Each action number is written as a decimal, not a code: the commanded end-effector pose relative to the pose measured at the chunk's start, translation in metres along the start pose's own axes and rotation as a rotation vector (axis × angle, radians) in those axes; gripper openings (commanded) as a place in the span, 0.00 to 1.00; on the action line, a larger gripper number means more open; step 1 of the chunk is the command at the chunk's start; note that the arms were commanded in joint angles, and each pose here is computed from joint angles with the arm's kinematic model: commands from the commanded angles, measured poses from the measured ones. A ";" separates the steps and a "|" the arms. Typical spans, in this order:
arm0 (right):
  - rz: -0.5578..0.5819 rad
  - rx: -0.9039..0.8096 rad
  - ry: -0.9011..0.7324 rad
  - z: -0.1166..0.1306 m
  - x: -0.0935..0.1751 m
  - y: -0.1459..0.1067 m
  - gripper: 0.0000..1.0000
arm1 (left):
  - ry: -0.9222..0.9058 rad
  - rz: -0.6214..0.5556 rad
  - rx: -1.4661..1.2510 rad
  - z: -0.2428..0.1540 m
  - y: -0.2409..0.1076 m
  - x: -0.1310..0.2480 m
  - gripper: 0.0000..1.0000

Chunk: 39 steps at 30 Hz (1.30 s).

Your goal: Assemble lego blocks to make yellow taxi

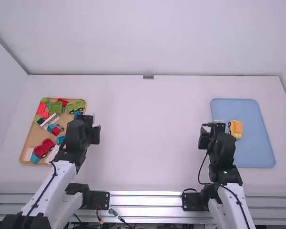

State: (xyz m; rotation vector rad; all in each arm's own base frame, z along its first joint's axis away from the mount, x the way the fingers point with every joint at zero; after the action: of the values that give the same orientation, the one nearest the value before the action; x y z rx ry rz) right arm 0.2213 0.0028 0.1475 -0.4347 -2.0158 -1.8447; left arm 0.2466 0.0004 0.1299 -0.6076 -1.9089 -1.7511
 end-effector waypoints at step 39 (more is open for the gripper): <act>-0.381 0.000 -0.042 0.001 0.034 -0.011 0.00 | -0.032 -0.424 0.002 0.002 -0.033 0.046 0.00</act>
State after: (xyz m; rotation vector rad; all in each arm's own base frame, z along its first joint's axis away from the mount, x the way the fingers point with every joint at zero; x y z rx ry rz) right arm 0.1861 0.0021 0.1573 -0.0859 -2.2518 -2.0606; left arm 0.1908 0.0010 0.1308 -0.2498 -2.1696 -1.9848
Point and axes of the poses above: each hand's point on the last joint's axis, 136 mm out from that joint toward the fingers, its own x axis back along the fingers, its own z axis along the line the jaws close on, y = z × x, the point moved 6 cm from there along x, back along the fingers, and after that the axes turned 5 degrees about x, right-handed, at the moved point
